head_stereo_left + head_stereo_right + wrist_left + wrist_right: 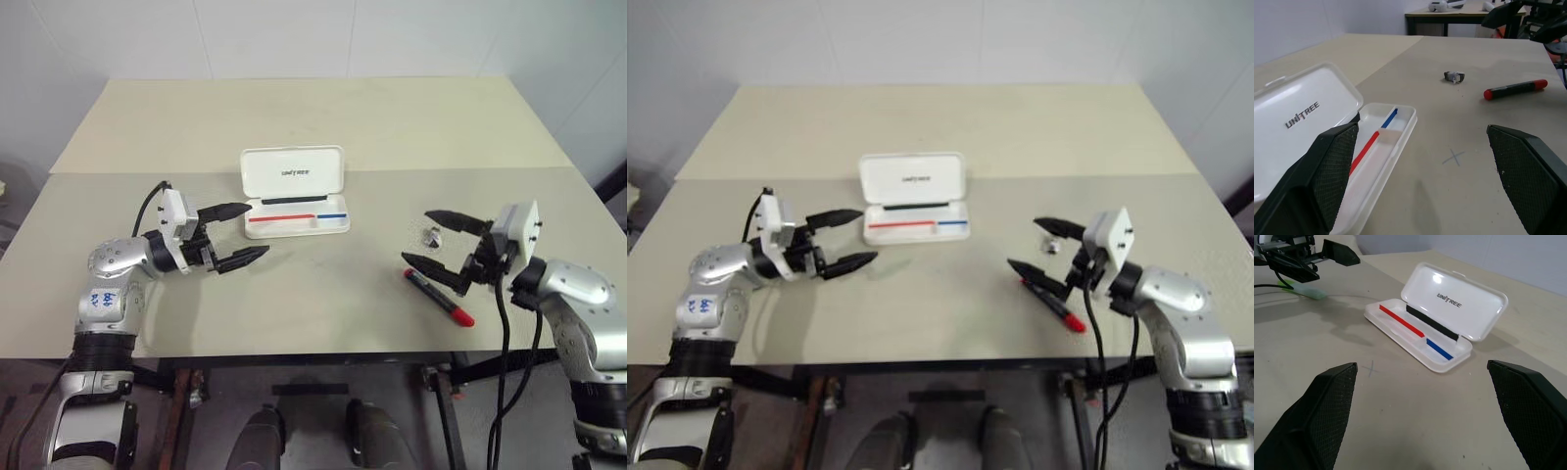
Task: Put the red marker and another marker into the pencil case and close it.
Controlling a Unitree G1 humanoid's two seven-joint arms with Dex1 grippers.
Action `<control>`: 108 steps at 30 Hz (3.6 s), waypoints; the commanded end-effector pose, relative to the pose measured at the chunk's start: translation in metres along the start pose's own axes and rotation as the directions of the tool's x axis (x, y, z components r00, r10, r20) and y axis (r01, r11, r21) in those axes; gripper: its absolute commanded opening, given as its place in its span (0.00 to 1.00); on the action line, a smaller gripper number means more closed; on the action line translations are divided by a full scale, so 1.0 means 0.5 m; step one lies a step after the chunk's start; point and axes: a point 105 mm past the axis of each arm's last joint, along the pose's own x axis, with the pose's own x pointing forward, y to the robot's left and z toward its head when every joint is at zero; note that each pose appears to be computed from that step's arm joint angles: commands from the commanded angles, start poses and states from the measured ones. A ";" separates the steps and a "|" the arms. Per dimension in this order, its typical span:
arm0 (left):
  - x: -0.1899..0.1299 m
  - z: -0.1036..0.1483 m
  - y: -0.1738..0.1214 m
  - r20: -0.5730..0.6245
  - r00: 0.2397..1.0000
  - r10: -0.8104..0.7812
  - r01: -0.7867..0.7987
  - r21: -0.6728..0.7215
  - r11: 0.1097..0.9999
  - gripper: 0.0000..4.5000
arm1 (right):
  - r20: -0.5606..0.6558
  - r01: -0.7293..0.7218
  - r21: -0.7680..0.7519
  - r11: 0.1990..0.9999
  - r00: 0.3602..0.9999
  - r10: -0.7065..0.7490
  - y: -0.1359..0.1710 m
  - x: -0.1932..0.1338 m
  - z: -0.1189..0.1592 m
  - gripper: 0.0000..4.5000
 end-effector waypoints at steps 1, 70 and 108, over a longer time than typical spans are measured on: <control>0.006 0.018 0.009 0.007 1.000 -0.006 0.005 0.046 0.999 0.99 | 0.044 0.024 -0.060 0.998 0.999 -0.021 -0.013 -0.005 0.041 1.00; 0.079 -0.191 0.020 -0.639 0.722 -0.265 0.332 -0.015 0.943 0.01 | 0.076 -0.199 -0.167 0.966 0.974 0.214 0.029 0.077 0.089 1.00; 0.078 -0.123 -0.107 -0.492 0.768 -0.410 0.438 -0.065 0.897 0.34 | 0.120 -0.230 -0.069 0.971 0.964 0.237 0.073 0.100 0.056 1.00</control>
